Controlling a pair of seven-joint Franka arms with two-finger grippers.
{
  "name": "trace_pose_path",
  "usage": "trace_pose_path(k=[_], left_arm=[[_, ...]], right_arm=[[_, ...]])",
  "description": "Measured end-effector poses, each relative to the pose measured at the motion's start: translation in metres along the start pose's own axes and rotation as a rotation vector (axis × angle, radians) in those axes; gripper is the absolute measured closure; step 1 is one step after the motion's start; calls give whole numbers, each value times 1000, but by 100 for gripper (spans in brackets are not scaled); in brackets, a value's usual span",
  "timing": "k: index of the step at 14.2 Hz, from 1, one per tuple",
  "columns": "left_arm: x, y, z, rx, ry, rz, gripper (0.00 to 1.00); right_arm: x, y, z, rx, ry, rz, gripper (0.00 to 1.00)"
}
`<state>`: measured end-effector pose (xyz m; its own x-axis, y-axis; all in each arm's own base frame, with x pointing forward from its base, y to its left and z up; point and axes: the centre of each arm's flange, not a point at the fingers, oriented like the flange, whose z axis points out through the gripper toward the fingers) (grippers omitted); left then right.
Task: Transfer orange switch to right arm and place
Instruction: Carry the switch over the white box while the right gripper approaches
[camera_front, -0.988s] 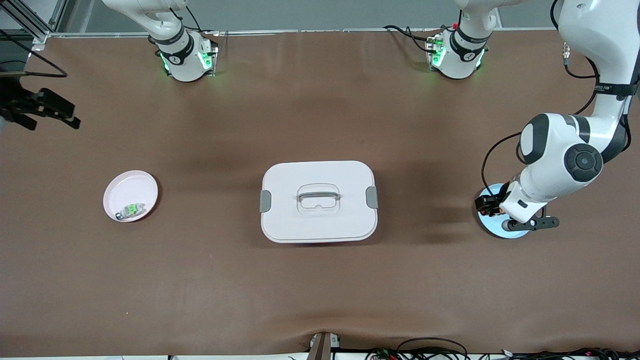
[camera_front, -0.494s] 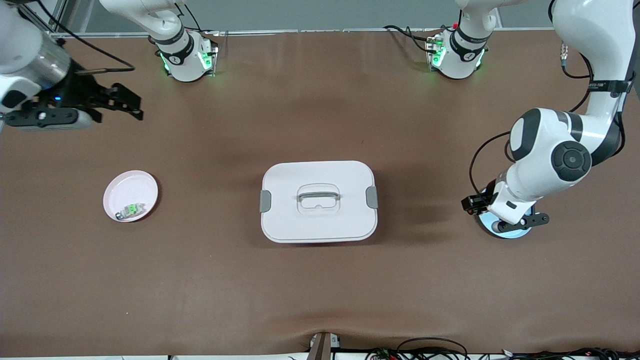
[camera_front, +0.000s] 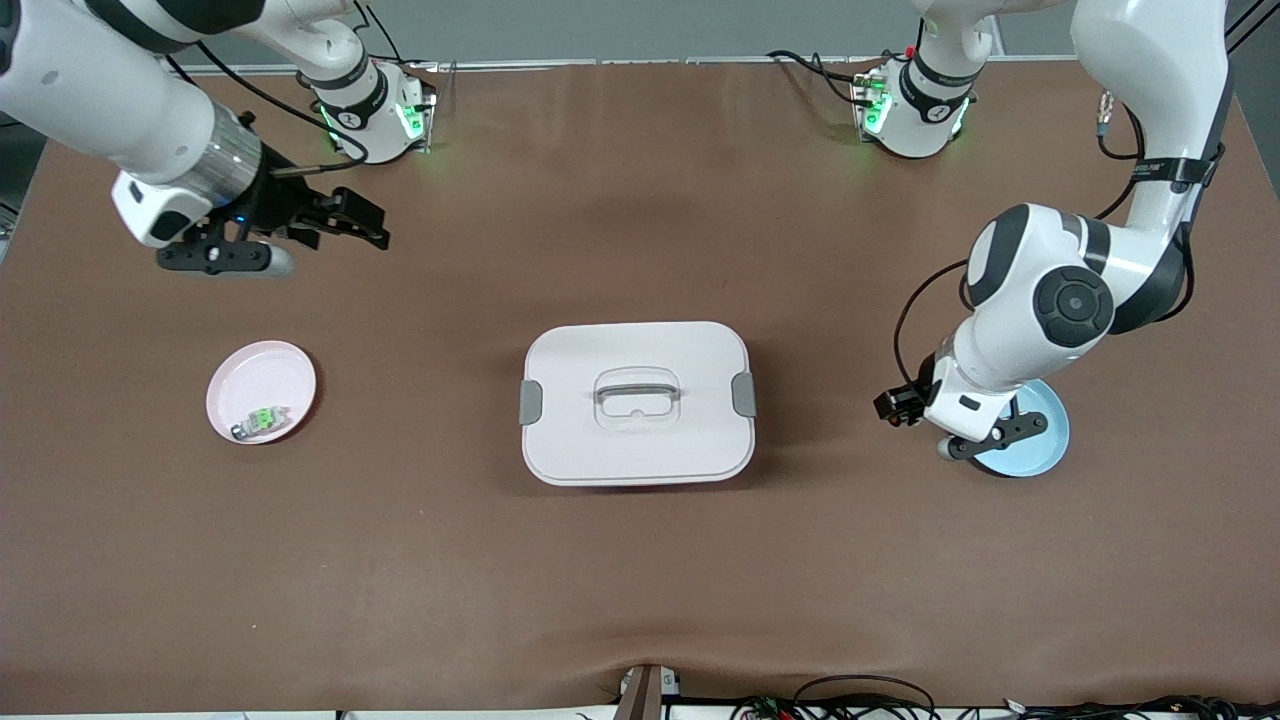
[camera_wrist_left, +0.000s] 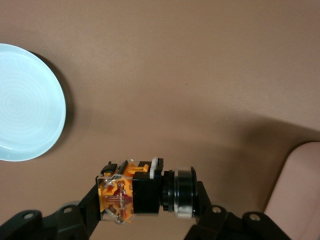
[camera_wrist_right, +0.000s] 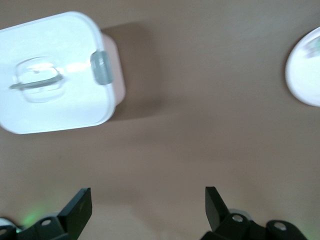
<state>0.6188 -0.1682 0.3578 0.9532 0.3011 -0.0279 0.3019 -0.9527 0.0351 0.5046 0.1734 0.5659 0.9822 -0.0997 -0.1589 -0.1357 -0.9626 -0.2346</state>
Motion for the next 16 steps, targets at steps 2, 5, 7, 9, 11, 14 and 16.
trace_pose_path(k=[2,5,7,9,11,14,16], left_arm=[[-4,10,-1,-2,0,-33,27],[-14,37,0,-10,-1,-77,27],[-20,51,2,-13,-4,-102,27],[-27,67,5,-19,-8,-129,27],[-34,89,5,-31,-8,-156,27],[-42,113,-3,-53,0,-190,27],[-56,133,-13,-68,-12,-220,27]], right_arm=[[-3,-5,6,37,-3,0,0],[-12,-28,14,64,37,-40,0],[-24,-45,27,87,79,-67,0],[-35,-53,43,142,91,-61,0],[-42,-56,55,185,98,-32,0],[-52,-73,66,234,117,21,0],[-58,-84,77,295,125,52,0]])
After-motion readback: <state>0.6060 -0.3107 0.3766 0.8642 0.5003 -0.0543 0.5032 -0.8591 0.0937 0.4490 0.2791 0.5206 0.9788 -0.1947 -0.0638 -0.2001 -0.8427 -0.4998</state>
